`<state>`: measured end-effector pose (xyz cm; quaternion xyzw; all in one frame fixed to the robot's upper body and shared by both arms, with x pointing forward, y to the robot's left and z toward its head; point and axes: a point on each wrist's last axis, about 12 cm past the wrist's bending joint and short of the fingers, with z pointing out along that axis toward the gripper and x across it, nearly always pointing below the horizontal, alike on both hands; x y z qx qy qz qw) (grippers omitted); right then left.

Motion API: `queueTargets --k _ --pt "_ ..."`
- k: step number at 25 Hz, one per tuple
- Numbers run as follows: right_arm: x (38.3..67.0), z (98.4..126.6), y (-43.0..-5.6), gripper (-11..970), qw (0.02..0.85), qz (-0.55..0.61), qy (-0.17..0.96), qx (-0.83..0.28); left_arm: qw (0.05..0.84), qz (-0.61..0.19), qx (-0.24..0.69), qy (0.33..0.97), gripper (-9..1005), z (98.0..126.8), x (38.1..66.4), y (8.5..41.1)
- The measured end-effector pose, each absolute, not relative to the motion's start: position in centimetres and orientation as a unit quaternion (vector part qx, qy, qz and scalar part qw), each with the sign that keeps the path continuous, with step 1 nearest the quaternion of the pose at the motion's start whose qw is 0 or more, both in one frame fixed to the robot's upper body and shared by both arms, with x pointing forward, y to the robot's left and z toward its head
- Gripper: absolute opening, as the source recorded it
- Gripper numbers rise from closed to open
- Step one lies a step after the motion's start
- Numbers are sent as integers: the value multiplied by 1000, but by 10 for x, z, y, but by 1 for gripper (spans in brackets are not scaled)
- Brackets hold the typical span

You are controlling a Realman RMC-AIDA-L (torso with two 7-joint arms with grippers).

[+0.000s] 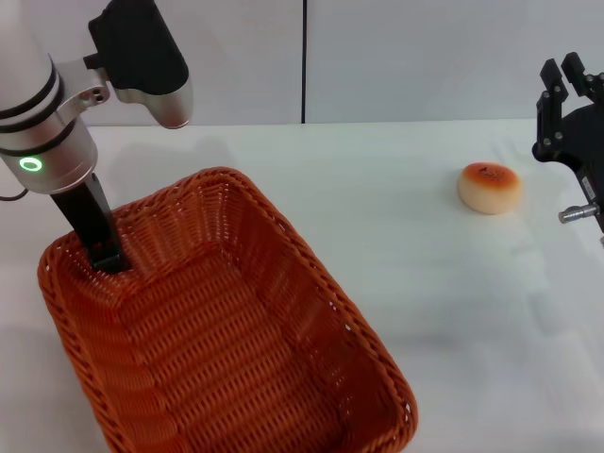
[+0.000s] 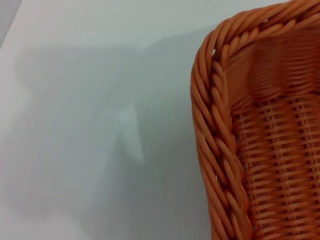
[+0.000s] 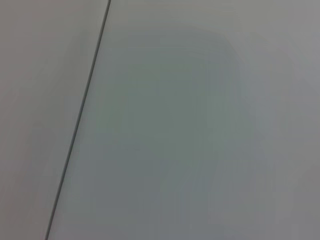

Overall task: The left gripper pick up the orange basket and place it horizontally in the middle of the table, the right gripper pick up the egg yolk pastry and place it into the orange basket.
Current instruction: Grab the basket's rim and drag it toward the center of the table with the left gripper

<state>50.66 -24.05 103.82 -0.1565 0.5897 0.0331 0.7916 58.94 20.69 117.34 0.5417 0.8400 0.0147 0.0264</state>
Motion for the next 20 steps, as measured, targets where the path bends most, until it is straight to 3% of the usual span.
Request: queueTargets --k 4,13,20 --pt "508 1038 -241 153 791 32 589 -160 24 15 540 841 219 1183 586 201" --pt "509 1038 -246 153 790 23 589 -170 44 -1 484 874 213 1193 592 193" --pt "512 1039 -253 153 790 11 587 -180 104 -74 275 953 198 1212 618 212"
